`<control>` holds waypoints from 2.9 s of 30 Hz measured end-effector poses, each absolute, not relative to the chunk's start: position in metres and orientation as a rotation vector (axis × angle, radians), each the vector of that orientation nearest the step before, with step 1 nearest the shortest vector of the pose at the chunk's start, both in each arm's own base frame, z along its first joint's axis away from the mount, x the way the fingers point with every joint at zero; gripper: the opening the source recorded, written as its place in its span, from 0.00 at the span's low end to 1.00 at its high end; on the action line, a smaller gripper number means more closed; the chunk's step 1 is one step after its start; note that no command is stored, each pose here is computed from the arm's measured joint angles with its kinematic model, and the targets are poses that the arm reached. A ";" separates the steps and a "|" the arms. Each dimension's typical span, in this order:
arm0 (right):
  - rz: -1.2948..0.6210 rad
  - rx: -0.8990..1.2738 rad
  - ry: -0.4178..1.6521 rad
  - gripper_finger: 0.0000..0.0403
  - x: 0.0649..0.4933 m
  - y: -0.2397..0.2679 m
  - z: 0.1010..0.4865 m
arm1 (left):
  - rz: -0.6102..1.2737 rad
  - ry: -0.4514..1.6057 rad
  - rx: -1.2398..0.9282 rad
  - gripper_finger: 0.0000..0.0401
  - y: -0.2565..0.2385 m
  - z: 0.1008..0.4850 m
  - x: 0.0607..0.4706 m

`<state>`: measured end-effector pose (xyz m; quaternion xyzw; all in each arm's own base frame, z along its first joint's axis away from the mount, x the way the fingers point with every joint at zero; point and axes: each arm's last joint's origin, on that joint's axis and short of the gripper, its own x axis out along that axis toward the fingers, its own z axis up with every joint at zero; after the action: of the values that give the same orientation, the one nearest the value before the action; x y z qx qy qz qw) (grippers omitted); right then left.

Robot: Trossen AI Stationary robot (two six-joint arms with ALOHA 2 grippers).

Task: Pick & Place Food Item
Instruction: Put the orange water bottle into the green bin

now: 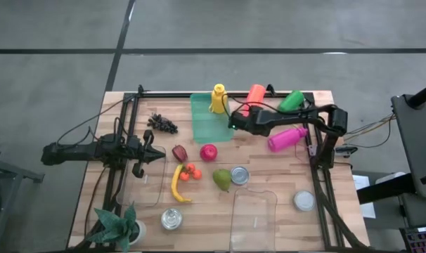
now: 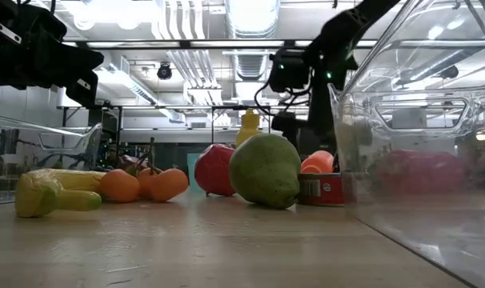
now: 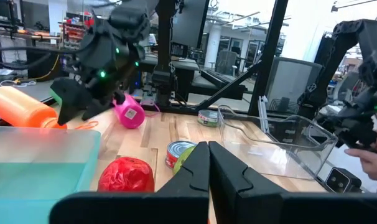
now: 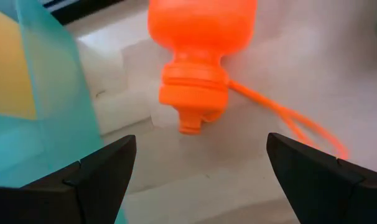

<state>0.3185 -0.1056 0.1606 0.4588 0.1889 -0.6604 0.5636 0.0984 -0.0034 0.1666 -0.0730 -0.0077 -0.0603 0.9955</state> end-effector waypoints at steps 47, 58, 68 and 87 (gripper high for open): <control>-1.656 0.946 0.365 0.89 0.335 -0.126 0.121 | -0.119 0.009 -0.148 0.00 -0.003 0.165 0.100; -1.656 0.942 0.369 0.89 0.335 -0.126 0.121 | -0.119 0.009 -0.148 0.00 -0.003 0.165 0.100; -1.648 0.928 0.386 0.89 0.335 -0.126 0.121 | -0.119 0.009 -0.148 0.00 -0.003 0.165 0.100; -1.649 0.964 0.392 0.89 0.333 -0.126 0.121 | -0.119 0.009 -0.148 0.00 -0.003 0.165 0.100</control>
<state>0.3332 -0.1261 0.1212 0.4093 0.1663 -0.6998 0.5613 0.0999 -0.0034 0.1646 -0.0737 0.0045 -0.0594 0.9955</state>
